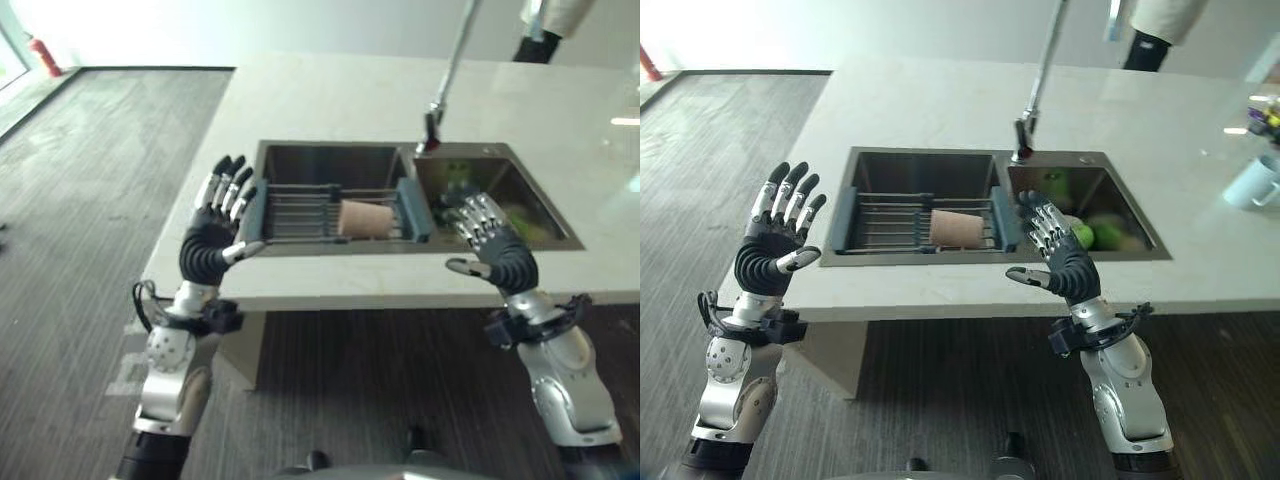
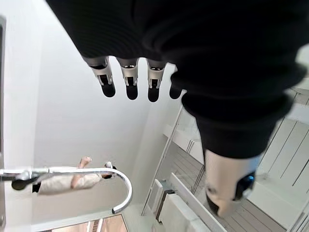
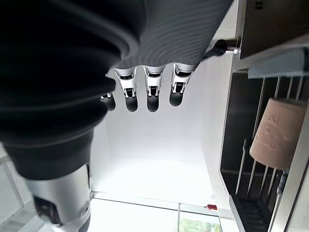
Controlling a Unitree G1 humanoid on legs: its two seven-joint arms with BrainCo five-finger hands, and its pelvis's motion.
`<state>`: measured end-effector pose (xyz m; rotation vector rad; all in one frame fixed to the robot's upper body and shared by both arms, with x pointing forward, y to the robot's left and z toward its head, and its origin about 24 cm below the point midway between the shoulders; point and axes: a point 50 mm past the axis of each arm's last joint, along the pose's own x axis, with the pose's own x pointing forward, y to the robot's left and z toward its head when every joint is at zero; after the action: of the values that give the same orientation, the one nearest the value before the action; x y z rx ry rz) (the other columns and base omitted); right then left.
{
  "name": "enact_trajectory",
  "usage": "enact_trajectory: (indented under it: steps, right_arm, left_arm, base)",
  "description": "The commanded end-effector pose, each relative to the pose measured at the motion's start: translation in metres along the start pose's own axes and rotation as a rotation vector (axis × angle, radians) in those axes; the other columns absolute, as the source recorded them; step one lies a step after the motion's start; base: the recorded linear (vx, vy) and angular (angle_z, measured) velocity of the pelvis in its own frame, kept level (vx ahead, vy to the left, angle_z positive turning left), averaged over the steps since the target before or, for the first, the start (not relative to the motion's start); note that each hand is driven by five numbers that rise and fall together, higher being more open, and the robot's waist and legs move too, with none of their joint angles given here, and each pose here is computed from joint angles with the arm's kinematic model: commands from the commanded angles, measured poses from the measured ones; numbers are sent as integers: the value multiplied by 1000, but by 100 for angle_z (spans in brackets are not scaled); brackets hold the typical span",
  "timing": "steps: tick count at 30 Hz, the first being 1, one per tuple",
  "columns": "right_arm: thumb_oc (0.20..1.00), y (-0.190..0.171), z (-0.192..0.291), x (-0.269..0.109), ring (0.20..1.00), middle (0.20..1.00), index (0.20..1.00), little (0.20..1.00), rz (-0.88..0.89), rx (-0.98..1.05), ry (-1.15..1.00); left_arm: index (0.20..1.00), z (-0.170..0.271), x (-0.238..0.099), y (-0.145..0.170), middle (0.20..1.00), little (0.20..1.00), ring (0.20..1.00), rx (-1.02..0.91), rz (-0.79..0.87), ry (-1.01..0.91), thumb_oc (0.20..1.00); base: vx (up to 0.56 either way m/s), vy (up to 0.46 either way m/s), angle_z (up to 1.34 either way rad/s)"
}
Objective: Place the dishes in the dishwasher.
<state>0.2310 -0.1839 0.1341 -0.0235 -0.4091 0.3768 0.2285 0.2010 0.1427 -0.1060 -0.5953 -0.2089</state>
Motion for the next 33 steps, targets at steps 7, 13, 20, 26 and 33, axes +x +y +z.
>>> enact_trajectory:
  steps: [7, 13, 20, 26, 33]
  right_arm:
    - [1000, -13, 25, -1, 1000, 1000, 1000, 1000, -33, -18, -109]
    - [1000, -20, 23, -14, 1000, 1000, 1000, 1000, -47, -63, -71]
    - [1000, -26, 26, -13, 1000, 1000, 1000, 1000, -62, -117, -68]
    - [1000, -25, 27, -20, 1000, 1000, 1000, 1000, -128, -97, -75]
    - [1000, -29, 29, -9, 1000, 1000, 1000, 1000, -99, -117, -72]
  left_arm:
    - [1000, 21, 2, 1, 1000, 1000, 1000, -35, -18, -112, 1000]
    - [1000, 19, -11, 4, 1000, 1000, 1000, -71, -21, -96, 1000]
    - [1000, 25, -5, 3, 1000, 1000, 1000, -107, -20, -177, 1000]
    - [1000, 38, 9, 1, 1000, 1000, 1000, -52, -103, -217, 1000]
    - [1000, 25, 19, -2, 1000, 1000, 1000, 213, -99, -57, 1000]
  base:
    - [164, -438, 8]
    - [144, -301, 13]
    - [211, 331, 22]
    - [365, 794, -6]
    - [158, 101, 25]
